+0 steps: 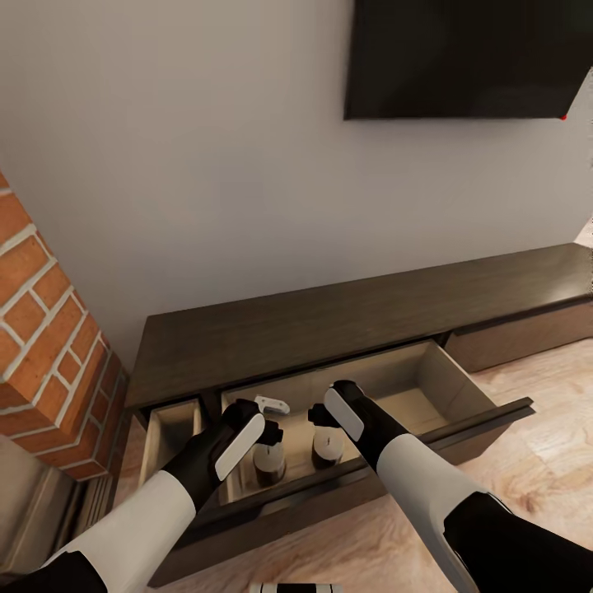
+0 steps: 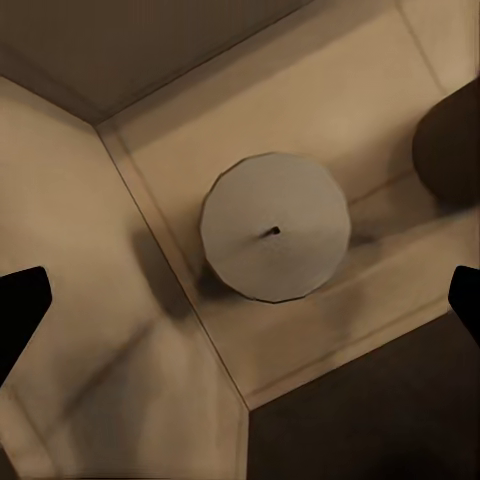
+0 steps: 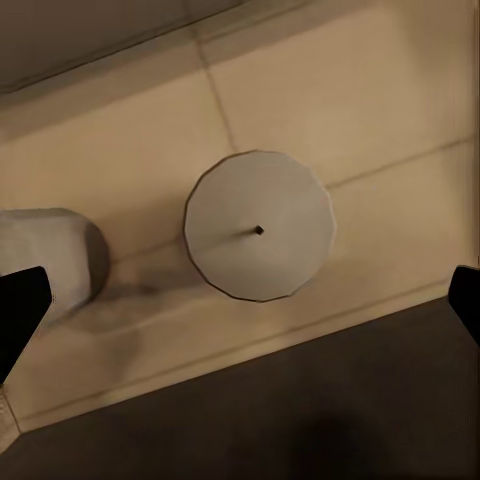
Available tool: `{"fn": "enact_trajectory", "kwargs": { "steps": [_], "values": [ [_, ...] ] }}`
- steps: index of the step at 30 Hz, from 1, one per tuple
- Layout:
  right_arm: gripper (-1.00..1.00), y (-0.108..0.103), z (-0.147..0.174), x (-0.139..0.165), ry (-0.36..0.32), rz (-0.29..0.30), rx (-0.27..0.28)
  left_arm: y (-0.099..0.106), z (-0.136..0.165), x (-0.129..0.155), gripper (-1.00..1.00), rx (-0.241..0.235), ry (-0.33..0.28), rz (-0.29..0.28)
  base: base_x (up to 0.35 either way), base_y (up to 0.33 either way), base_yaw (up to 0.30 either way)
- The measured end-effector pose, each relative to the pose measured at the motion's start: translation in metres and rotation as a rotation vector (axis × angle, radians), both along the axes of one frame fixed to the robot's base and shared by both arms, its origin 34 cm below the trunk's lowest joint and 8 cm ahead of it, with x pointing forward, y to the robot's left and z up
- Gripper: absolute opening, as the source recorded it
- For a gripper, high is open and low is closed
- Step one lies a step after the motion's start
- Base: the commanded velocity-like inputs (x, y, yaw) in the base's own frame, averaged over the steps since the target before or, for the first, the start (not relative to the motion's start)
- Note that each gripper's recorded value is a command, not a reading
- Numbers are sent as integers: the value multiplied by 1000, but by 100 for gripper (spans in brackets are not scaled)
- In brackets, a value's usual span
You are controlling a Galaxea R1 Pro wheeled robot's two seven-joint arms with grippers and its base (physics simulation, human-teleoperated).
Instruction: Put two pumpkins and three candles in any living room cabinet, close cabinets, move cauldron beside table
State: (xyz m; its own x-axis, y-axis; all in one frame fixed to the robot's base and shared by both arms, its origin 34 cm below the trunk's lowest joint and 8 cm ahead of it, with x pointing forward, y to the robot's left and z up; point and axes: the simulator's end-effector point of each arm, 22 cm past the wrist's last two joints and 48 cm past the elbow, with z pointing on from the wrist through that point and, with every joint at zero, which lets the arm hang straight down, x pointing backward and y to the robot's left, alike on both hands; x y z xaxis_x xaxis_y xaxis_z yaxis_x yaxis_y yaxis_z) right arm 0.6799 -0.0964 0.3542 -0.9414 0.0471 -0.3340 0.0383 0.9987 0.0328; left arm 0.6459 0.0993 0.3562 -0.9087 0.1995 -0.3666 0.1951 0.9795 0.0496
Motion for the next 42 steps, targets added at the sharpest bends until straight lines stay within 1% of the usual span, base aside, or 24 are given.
{"fn": "enact_trajectory", "kwargs": {
  "steps": [9, 15, 22, 25, 27, 30, 42],
  "values": [
    [100, 0, 23, 5, -37, 0, 0, 1, 20, 4, 100, 2, -32, 1, -4, 0, 0],
    [100, 0, 38, 8, -61, 0, 0, 1, 34, 7, 100, 4, -56, 2, -131, 0, 0],
    [100, 0, 57, 11, -90, 0, 1, 2, 51, 10, 100, 4, -85, 3, -41, 0, 0],
    [100, 3, 65, 12, -103, 5, 11, 2, 59, 11, 100, 4, -97, 3, -8, 0, 0],
    [100, 8, 71, 13, -114, 14, 31, 2, 64, 12, 100, 4, -105, 2, -2, 0, 0],
    [100, 10, 80, 15, -129, 16, 38, 2, 71, 13, 100, 4, -118, 2, 0, 0, 0],
    [100, 11, 112, 18, -181, 19, 42, 2, 101, 16, 100, 5, -167, 3, 0, 0, 0]
  ]
}}
